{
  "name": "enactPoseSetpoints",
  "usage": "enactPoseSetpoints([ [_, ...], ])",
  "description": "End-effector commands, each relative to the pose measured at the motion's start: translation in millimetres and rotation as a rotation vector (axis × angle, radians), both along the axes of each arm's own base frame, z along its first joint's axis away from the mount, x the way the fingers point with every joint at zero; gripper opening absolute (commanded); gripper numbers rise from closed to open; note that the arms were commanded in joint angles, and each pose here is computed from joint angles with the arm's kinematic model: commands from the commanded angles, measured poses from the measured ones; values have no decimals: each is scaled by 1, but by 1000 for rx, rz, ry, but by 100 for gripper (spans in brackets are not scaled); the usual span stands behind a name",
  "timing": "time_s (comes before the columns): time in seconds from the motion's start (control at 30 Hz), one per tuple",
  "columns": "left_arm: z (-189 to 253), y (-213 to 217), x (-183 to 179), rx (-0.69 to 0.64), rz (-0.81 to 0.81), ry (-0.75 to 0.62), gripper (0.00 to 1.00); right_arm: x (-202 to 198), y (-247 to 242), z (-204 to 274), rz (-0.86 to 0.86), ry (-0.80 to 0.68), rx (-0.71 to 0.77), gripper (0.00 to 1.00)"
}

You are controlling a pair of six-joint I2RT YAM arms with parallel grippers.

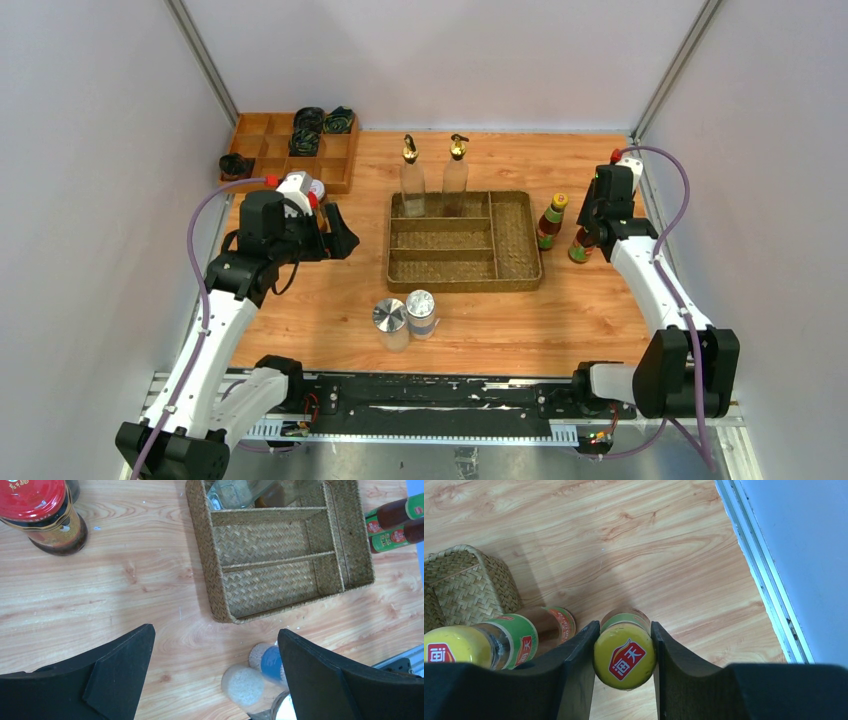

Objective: Organize the condiment bottles
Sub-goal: Pick up the bottle from the center of the board.

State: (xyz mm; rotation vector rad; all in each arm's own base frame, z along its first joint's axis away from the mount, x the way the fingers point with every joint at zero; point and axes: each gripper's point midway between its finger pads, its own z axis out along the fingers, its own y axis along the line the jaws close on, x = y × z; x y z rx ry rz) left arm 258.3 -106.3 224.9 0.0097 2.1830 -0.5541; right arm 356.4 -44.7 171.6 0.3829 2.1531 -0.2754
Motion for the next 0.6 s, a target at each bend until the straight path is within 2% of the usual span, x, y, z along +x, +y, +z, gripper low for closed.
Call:
enactPoseSetpoints([
  [0.0,-6,1,-2,9,-12,15,100,1,-1,4,-11,-14,-12,33],
  [0.57,-6,3,-4,13,-4,14,100,-9,0,14,-3,-29,-14,27],
])
